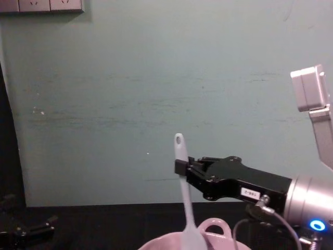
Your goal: Use the one hand to pick up the spoon and stir the clear water in the bowl.
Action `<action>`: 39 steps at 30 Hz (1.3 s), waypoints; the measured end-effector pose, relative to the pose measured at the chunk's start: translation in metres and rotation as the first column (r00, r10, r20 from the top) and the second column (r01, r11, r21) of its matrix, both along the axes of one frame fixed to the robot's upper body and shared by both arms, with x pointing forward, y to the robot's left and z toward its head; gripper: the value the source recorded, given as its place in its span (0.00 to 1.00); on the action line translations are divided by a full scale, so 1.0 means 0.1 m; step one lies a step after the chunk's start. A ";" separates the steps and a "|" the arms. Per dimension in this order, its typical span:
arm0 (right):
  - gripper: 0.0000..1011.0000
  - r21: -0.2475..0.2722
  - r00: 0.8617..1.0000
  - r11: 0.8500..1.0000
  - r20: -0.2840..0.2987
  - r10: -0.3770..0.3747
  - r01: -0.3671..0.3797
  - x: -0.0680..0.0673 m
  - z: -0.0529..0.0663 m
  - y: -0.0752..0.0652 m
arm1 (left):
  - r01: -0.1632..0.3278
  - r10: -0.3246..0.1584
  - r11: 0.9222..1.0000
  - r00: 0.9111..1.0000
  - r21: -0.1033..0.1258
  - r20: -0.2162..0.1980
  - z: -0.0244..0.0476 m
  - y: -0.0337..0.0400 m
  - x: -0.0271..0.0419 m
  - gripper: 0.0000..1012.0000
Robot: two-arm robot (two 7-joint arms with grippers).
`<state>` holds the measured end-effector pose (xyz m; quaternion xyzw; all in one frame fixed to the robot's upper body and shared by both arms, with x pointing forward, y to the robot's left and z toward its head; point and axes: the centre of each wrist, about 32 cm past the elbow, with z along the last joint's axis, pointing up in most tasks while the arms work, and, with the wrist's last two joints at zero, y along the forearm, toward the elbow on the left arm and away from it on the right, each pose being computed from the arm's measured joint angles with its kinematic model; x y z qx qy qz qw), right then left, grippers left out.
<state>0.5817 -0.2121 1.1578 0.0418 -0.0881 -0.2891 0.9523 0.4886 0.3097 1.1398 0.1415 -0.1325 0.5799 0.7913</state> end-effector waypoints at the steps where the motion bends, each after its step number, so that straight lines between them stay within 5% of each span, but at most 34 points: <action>1: 0.11 -0.009 1.000 1.000 0.007 -0.015 0.015 0.00 0.01 -0.04 | 0.000 0.000 1.000 1.000 0.000 0.000 0.000 0.000 0.000 1.00; 12: 0.11 -0.029 0.999 0.999 -0.022 0.025 -0.025 -0.32 0.11 -0.34 | 0.000 0.000 1.000 1.000 0.000 0.000 0.000 0.000 0.000 1.00; 21: 0.11 0.031 0.983 0.990 -0.123 0.137 -0.134 -0.51 0.05 -0.25 | 0.000 0.000 1.000 1.000 0.000 0.000 0.000 0.000 0.000 1.00; 30: 0.11 0.102 0.975 0.981 -0.133 0.176 -0.163 -0.41 -0.06 0.06 | 0.000 0.000 1.000 1.000 0.000 0.000 0.000 0.000 0.000 1.00; 39: 0.11 0.095 0.997 0.995 -0.076 0.030 -0.022 -0.11 -0.12 0.12 | 0.000 0.000 1.000 1.000 0.000 0.000 0.000 0.000 0.000 1.00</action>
